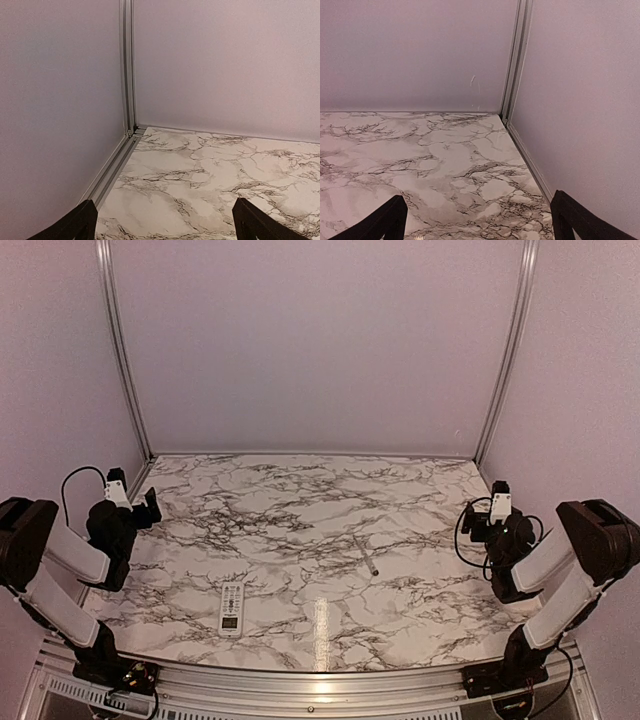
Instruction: Unload the batteries from the remote control
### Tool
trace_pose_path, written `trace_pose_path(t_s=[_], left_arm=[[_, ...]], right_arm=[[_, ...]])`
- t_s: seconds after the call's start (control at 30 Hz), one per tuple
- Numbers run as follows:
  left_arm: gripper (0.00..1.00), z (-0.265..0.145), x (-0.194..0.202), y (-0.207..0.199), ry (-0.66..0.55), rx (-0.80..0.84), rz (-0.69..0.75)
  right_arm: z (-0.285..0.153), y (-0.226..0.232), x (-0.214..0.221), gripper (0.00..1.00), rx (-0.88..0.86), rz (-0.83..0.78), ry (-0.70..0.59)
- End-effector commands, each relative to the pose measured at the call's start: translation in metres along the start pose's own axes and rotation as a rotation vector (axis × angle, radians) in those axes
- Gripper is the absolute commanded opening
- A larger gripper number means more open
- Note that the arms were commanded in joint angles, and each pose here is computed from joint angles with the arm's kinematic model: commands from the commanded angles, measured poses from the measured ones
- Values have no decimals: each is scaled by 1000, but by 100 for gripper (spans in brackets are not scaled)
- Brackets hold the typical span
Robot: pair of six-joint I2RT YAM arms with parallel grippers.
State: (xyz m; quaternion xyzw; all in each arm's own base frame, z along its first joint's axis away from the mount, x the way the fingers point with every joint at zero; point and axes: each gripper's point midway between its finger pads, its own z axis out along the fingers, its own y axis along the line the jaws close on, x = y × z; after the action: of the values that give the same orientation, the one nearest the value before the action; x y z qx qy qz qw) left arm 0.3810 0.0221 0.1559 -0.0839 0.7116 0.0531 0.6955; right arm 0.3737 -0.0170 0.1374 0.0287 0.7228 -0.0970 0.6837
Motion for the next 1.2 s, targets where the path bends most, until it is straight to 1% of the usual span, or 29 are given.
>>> trace_pose_path(t_s=[0.0,0.17,0.33,0.4,0.43,0.47,0.5,0.57,0.67,0.77,0.87,0.93,0.97,1.0,1.07,1.17], left_arm=[[99,-2,3,5,-1,-20,-10],[99,-1,3,5,1,-20,-10],[99,0,-1,3,1,-14,4],[99,8,-14,3,11,-34,-2],[99,10,-14,6,45,-54,4],[99,12,-26,7,34,-69,-3],[99,12,-28,10,59,-88,-17],[99,11,-47,15,59,-123,-81],[99,10,-71,11,70,-109,-159],[99,8,-87,4,82,-74,-212],[99,5,-87,10,100,-116,-324],[99,3,-84,9,112,-103,-347],[99,3,-81,5,133,-84,-342],[99,3,-77,1,167,-67,-335],[99,4,-67,-11,255,-18,-317],[99,-1,-49,-22,372,18,-311]], right_arm=[[3,-12,-14,99,62,45,-55],[2,-18,-14,98,95,57,-58],[2,-15,-16,98,104,40,-53],[2,-15,-18,99,107,39,-49],[3,-14,-19,99,103,39,-46],[4,-13,-20,98,101,37,-51],[4,-13,-21,98,101,36,-55],[3,-14,-20,98,102,36,-51],[2,-14,-21,99,102,36,-57],[2,-13,-20,98,101,35,-55],[2,-13,-21,99,100,34,-59],[5,-13,-32,98,126,22,-67],[9,-12,-30,98,144,-2,-8],[14,-14,-38,98,160,3,23],[20,-19,-58,98,193,35,46],[23,-11,-78,99,138,102,78]])
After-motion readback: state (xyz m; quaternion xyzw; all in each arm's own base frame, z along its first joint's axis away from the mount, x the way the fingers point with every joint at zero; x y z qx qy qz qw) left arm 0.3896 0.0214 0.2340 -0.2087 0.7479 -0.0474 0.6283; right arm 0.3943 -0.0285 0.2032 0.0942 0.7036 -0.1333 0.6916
